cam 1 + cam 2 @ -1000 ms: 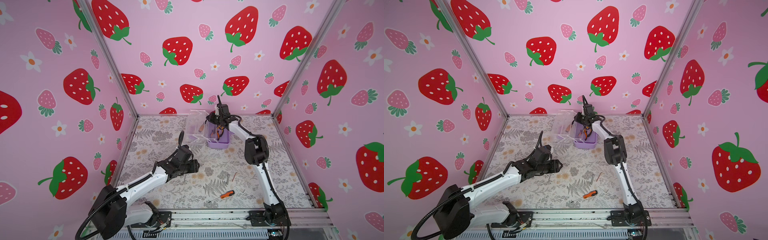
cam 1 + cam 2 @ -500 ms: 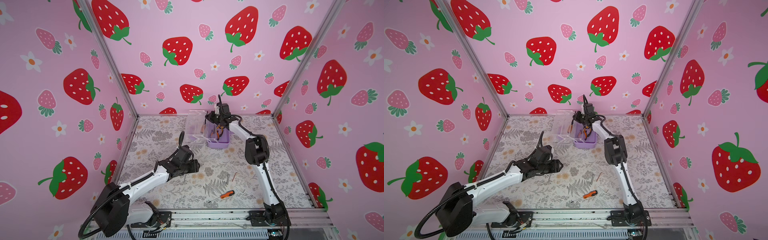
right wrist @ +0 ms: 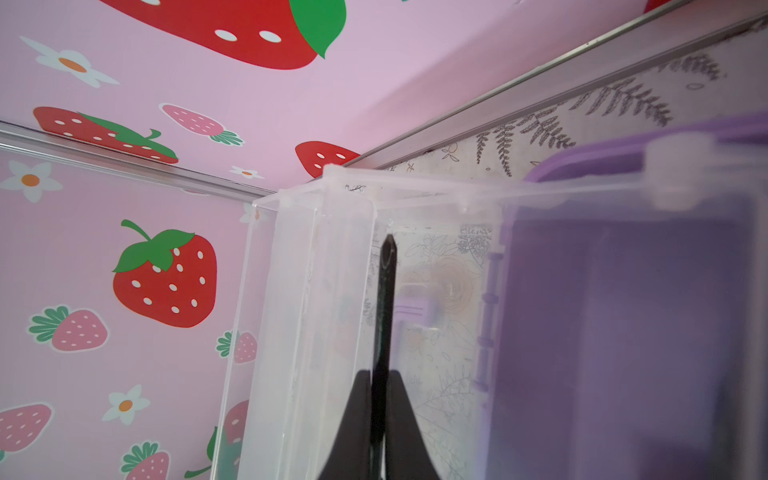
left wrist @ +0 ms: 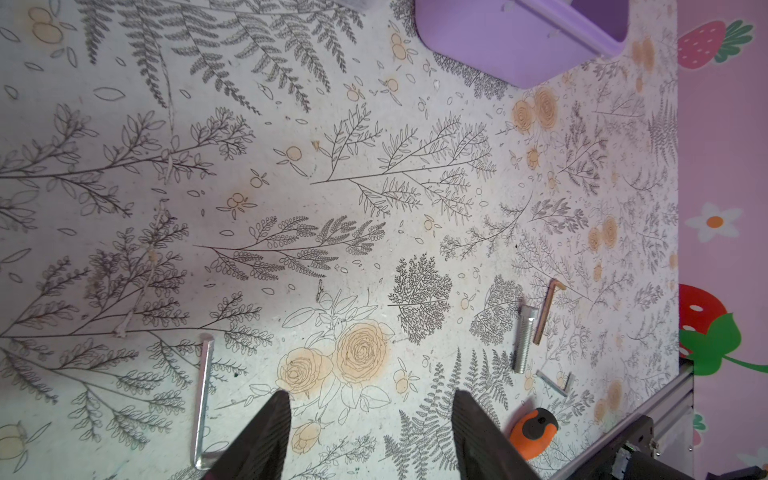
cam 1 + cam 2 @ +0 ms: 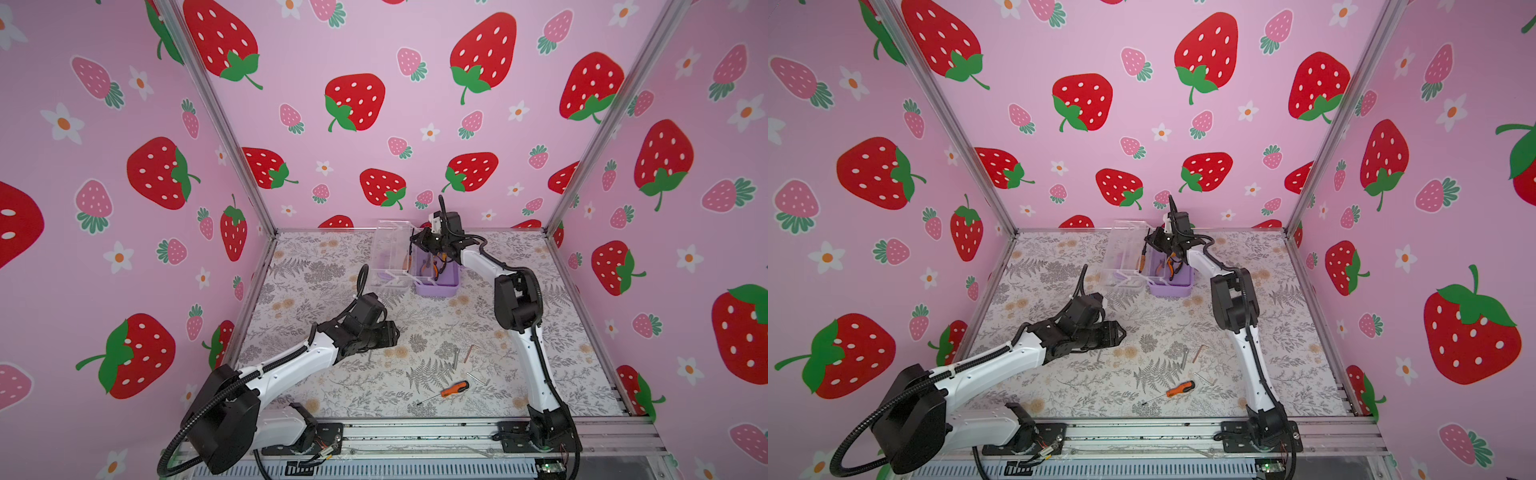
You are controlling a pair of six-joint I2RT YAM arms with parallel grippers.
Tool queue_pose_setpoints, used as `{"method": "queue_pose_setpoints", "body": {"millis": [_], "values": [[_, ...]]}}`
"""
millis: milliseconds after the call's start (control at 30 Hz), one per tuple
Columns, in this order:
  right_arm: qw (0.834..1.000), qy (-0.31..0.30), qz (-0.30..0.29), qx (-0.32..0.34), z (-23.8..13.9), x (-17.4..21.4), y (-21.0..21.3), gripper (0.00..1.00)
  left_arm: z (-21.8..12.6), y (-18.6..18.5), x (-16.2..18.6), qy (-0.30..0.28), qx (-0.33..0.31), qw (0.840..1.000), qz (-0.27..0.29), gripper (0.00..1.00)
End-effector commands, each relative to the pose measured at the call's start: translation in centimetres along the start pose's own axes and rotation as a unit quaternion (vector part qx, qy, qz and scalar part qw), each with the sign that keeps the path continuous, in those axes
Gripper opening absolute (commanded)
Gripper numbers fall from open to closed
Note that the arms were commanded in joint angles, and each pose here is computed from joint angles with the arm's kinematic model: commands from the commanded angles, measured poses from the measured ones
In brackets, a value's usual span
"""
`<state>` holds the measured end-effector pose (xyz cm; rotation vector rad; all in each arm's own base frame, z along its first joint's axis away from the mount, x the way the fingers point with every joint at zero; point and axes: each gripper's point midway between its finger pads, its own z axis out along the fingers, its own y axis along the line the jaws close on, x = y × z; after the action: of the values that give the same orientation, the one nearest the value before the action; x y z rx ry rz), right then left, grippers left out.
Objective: Pack the tool kit
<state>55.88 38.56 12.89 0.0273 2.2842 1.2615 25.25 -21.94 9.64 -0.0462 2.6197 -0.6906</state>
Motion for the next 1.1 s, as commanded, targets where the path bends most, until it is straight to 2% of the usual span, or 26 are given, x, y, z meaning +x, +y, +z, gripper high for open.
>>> {"method": "queue_pose_setpoints", "body": {"millis": [0, 67, 200, 433, 600, 867, 933, 1067], "values": [[0.998, 0.053, 0.007, 0.013, -0.2, 3.2, -0.6, 0.11, -0.3, -0.1, -0.1, -0.006, 0.006, 1.000, -0.006, 0.65], [0.999, 0.052, 0.006, 0.015, -0.3, 3.2, -0.6, 0.20, -0.3, -0.1, -0.1, -0.005, 0.006, 1.000, -0.007, 0.65], [0.999, 0.043, -0.003, 0.023, -0.9, 2.6, -0.1, 0.33, -0.4, -0.2, -0.1, -0.004, 0.007, 1.000, -0.007, 0.65], [0.999, 0.025, -0.025, 0.033, -2.7, 1.2, 1.3, 0.35, -0.7, -0.2, 0.0, -0.006, 0.007, 1.000, -0.007, 0.65], [0.997, 0.001, -0.055, 0.044, -5.4, 0.1, 3.3, 0.35, -1.2, -0.6, 0.5, -0.007, -0.004, 1.000, 0.018, 0.65], [0.987, -0.051, -0.112, 0.106, -12.6, -1.1, 5.2, 0.35, -1.8, -3.3, 1.8, -0.005, -0.024, 0.995, 0.097, 0.66], [0.978, -0.066, -0.136, 0.146, -15.3, -0.5, 4.5, 0.37, -1.8, -3.8, 2.3, -0.002, -0.016, 0.995, 0.101, 0.65], [0.953, -0.093, -0.176, 0.228, -21.5, 1.8, 2.4, 0.40, -2.0, -4.7, 3.8, 0.007, 0.000, 0.993, 0.119, 0.57]]}}
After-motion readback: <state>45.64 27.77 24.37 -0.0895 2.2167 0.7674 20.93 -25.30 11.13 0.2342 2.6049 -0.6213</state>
